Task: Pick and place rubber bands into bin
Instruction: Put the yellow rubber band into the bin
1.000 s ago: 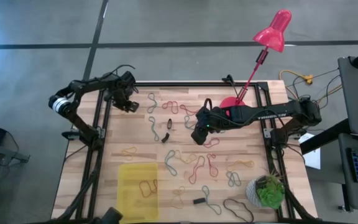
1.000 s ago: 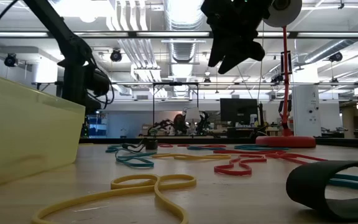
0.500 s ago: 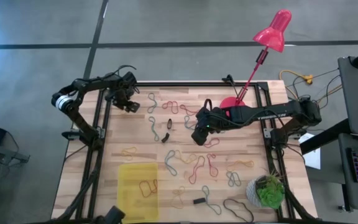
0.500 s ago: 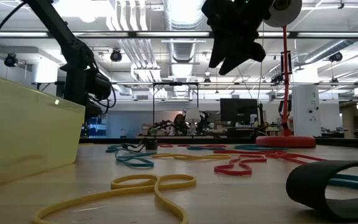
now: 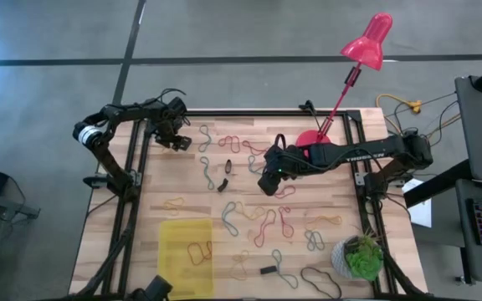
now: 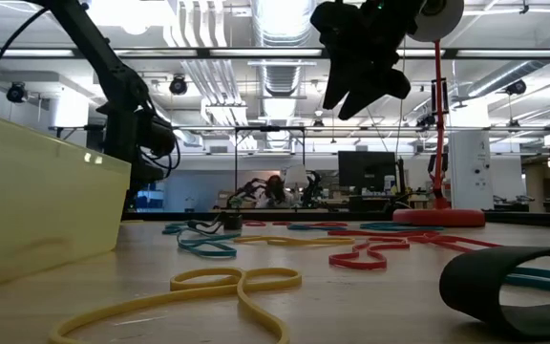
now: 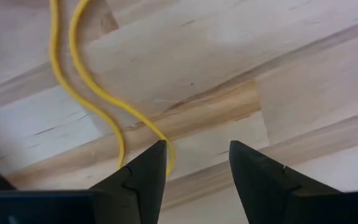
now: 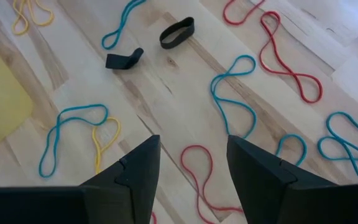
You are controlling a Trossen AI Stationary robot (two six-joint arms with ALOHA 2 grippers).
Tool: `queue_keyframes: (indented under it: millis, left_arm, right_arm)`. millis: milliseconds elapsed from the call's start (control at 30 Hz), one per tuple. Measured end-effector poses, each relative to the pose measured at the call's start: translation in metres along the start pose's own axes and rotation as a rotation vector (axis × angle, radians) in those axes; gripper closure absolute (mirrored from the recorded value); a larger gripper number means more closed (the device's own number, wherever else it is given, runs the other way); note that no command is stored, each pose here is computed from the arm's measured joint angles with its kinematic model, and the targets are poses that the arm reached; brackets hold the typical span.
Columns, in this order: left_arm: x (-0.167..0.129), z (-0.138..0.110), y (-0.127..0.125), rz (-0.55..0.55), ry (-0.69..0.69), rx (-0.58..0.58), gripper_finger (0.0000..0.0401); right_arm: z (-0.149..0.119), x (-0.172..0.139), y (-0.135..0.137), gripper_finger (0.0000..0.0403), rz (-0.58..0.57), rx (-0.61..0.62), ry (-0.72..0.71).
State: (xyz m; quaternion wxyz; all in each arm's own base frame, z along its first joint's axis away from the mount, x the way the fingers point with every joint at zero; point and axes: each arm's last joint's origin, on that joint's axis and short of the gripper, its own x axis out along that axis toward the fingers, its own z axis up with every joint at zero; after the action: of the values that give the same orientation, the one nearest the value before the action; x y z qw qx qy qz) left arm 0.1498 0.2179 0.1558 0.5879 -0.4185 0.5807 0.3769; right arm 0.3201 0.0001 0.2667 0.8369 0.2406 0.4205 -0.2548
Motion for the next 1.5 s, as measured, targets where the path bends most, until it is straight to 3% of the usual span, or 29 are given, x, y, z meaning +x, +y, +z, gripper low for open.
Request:
queue_keyframes:
  millis: [167,300,467,600,767,867,1167,1300,1500]
  left_arm:
    - [0.0,0.0,-0.001,-0.032,0.008,-0.02,0.0241]
    - [0.002,-0.002,-0.004,-0.135,0.039,-0.037,0.0241]
    - [-0.001,-0.004,-0.004,-0.145,0.049,-0.069,0.0241]
    - [-0.027,-0.007,-0.005,-0.158,-0.073,-0.115,0.0241]
    - [-0.054,-0.011,0.004,0.068,-0.232,-0.191,0.0263]
    - [-0.048,-0.013,0.013,0.166,-0.211,-0.252,0.0294]
    - [-0.004,-0.001,0.015,0.229,-0.044,-0.316,0.036]
    - [-0.01,0.005,0.014,0.274,-0.108,-0.32,0.0365]
    - [-0.001,0.006,0.014,0.305,-0.097,-0.317,0.0366]
  right_arm:
    - [0.0,0.0,0.0,0.0229,0.001,0.0,0.001]
    - [0.0,0.0,0.0,0.0229,0.002,-0.002,0.002]
    - [0.0,0.0,0.0,0.023,0.001,-0.006,0.001]
    - [-0.001,0.001,0.0,0.023,0.0,-0.012,0.003]
    - [-0.001,0.001,0.0,0.0229,-0.001,-0.032,0.003]
    - [-0.001,0.001,-0.001,0.0229,-0.009,-0.044,-0.005]
    - [-0.001,0.001,0.0,0.023,-0.018,-0.055,-0.014]
    - [-0.003,0.0,0.002,0.023,-0.013,-0.038,-0.011]
    - [-0.009,-0.001,0.007,0.0229,-0.004,-0.05,-0.004]
